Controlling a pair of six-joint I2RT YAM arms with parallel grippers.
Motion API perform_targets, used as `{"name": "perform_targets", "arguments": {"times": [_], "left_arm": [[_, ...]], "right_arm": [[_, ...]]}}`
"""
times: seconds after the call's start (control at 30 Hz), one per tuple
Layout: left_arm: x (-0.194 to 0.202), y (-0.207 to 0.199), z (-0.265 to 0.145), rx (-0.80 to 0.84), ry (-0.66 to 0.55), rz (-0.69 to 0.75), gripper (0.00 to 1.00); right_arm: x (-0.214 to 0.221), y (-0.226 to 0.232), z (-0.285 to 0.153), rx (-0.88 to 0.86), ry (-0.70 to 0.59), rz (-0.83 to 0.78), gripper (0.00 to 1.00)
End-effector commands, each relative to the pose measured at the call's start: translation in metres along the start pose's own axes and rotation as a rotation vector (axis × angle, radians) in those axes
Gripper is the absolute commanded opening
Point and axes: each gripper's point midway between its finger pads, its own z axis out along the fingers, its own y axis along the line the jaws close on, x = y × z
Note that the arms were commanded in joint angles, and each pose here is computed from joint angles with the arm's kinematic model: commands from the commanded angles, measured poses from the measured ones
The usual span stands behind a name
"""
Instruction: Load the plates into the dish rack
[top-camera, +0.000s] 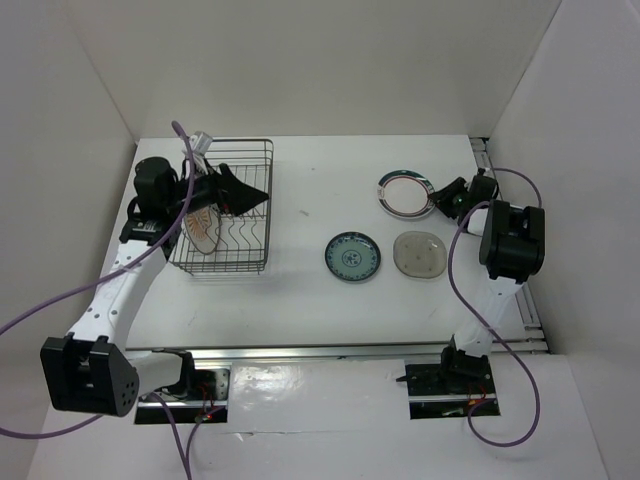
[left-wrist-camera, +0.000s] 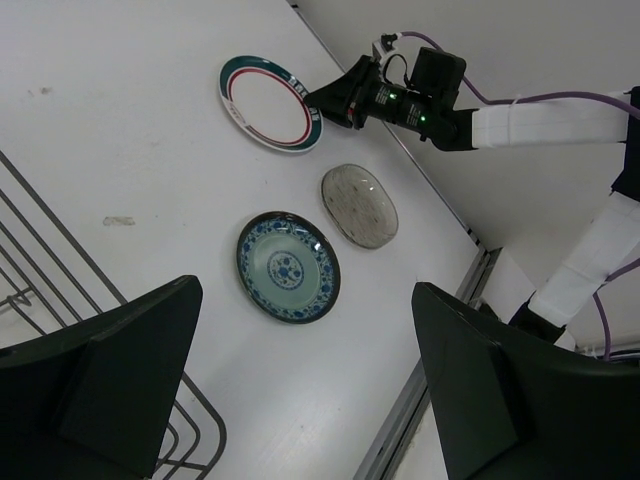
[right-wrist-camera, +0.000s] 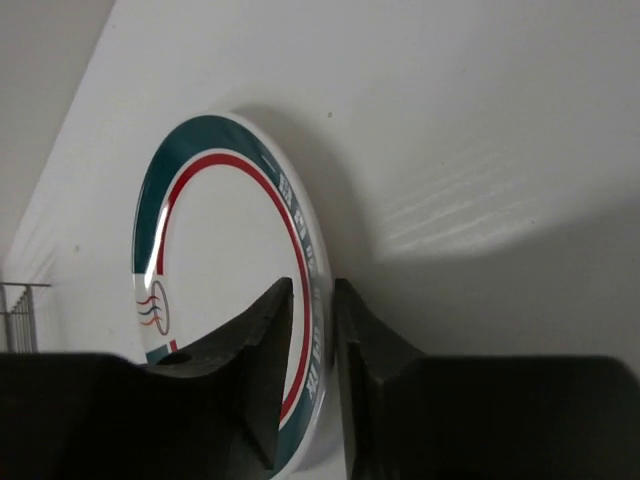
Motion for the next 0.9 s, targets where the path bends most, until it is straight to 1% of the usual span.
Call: {"name": "perform_targets", "arguments": {"times": [0.0, 0.03, 0.07, 0.1, 0.13, 0.17, 0.3, 0.33, 0.4, 0.47, 0.5, 0.6, 0.63, 0.67, 0.7, 0.73, 0.77, 0.87], "left_arm": [[-0.01, -0.008, 0.003, 0.045, -0.015, 0.032, 1.0], [-0.01, -0.008, 0.003, 0.045, -0.015, 0.032, 1.0], [-0.009, -0.006, 0.003, 0.034, -0.014, 0.026, 1.0], [-0.009, -0.005, 0.003, 0.034, -0.014, 0.035, 1.0], [-0.01, -0.004, 0.003, 0.024, -0.019, 0.034, 1.0], [-0.009, -0.003, 0.003, 0.022, -0.014, 0.028, 1.0], [-0.007, 0.008, 0.007, -0.019, -0.007, 0.011, 1.0], [-0.008, 0.006, 0.007, -0.005, -0.007, 0.017, 1.0], [-0.006, -0.01, 0.007, 0.098, 0.013, 0.04, 1.0], [-0.001, -0.01, 0.007, 0.108, 0.016, 0.023, 1.0], [0.003, -0.003, 0.01, 0.094, 0.018, 0.002, 1.0], [0.004, -0.005, 0.011, 0.111, 0.028, -0.013, 1.0], [0.005, -0.003, 0.013, 0.111, 0.03, -0.023, 1.0], [0.008, 0.001, 0.015, 0.106, 0.039, -0.052, 1.0], [0.006, 0.001, 0.015, 0.109, 0.033, -0.044, 1.0], [0.009, 0.005, 0.018, 0.104, 0.043, -0.07, 1.0], [0.013, 0.006, 0.019, 0.116, 0.059, -0.08, 1.0], [0.01, 0.003, 0.019, 0.131, 0.051, -0.062, 1.0]], "right_arm": [[0.019, -0.013, 0.01, -0.002, 0.061, 0.032, 0.29], [0.024, -0.019, 0.012, 0.008, 0.073, 0.039, 0.22], [0.02, -0.019, 0.011, 0.004, 0.072, 0.043, 0.21], [0.024, -0.024, 0.013, 0.01, 0.081, 0.039, 0.09], [0.028, -0.025, 0.014, 0.007, 0.094, 0.043, 0.02], [0.028, -0.025, 0.014, 0.006, 0.094, 0.043, 0.0], [0.02, -0.017, 0.007, -0.053, 0.084, 0.055, 0.0], [0.008, -0.003, 0.003, -0.099, 0.045, 0.041, 0.0], [0.001, 0.012, -0.003, -0.147, 0.027, 0.073, 0.0], [-0.022, 0.043, -0.013, -0.242, -0.029, 0.054, 0.0], [-0.025, 0.052, -0.019, -0.273, -0.038, 0.078, 0.0], [-0.039, 0.1, -0.035, -0.391, -0.058, 0.027, 0.0], [-0.044, 0.126, -0.045, -0.442, -0.068, -0.008, 0.0], [-0.046, 0.139, -0.049, -0.461, -0.073, -0.034, 0.0], [-0.045, 0.152, -0.055, -0.483, -0.076, -0.05, 0.0], [-0.048, 0.178, -0.067, -0.537, -0.098, -0.086, 0.0], [-0.045, 0.186, -0.072, -0.551, -0.096, -0.095, 0.0], [-0.032, 0.227, -0.092, -0.637, -0.077, -0.141, 0.0]]}}
